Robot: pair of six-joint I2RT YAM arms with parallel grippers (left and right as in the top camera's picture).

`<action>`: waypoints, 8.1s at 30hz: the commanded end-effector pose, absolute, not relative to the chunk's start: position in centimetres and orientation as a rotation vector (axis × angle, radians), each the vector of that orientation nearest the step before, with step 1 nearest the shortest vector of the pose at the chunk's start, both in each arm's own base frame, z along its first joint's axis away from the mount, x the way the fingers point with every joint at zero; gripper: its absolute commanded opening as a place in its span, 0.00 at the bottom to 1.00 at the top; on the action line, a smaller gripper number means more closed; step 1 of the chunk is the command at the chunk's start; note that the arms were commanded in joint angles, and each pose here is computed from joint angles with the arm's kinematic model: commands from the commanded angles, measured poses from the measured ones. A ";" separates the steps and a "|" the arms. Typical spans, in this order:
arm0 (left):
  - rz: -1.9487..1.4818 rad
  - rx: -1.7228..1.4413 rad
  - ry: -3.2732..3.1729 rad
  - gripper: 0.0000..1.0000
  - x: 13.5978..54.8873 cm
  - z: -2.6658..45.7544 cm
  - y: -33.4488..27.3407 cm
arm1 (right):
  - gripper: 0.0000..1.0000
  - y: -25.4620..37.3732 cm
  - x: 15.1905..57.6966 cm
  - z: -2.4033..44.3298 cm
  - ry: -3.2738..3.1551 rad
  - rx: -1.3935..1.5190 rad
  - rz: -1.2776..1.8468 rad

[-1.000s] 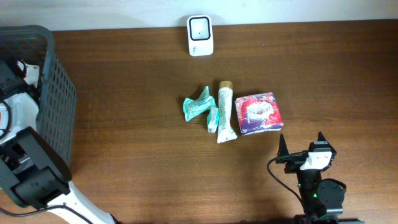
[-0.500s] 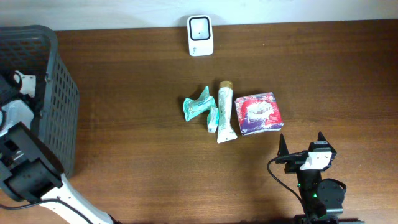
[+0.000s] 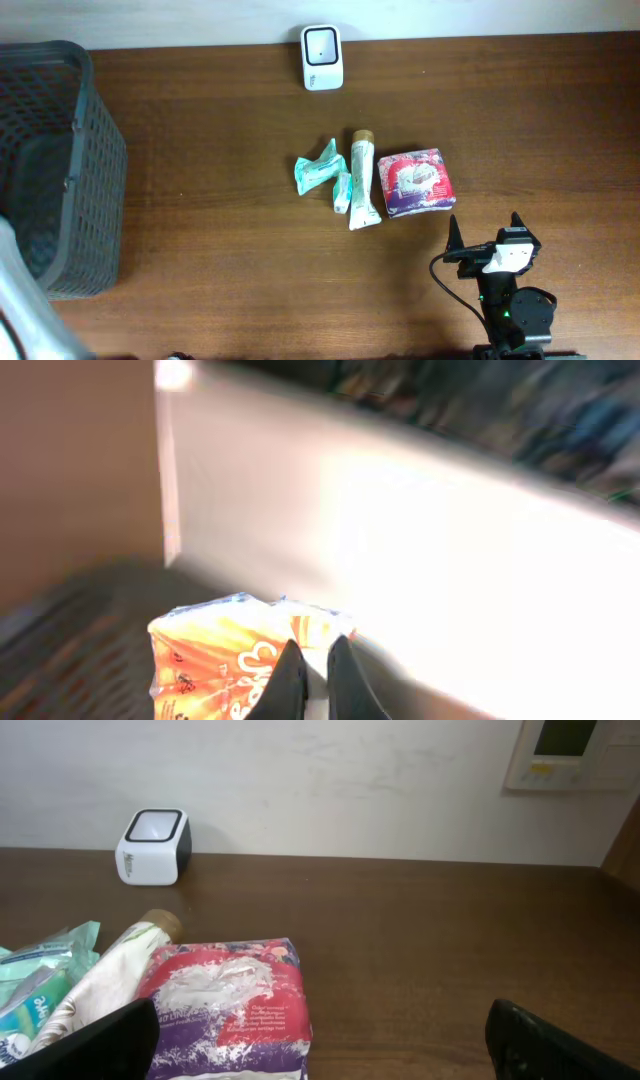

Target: Scan the item barcode

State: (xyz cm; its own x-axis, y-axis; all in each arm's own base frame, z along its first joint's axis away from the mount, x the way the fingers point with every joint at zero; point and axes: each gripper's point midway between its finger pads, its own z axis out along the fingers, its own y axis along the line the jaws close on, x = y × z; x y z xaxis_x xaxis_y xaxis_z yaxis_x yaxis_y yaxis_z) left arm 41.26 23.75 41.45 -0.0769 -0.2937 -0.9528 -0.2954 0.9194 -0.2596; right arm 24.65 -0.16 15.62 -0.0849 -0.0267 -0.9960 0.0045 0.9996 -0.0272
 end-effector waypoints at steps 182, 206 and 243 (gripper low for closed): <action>-0.153 -0.263 2.902 0.99 39.6 24.2 -7.4 | 0.99 2.3 41.2 13.1 2.958 0.125 0.174; -0.153 -0.263 2.901 0.99 39.6 24.2 -7.4 | 0.04 12.8 40.9 10.4 2.452 -0.119 1.478; -0.153 -0.263 2.901 0.99 39.6 24.2 -7.4 | 0.04 -1.2 41.9 16.9 2.738 0.190 -0.564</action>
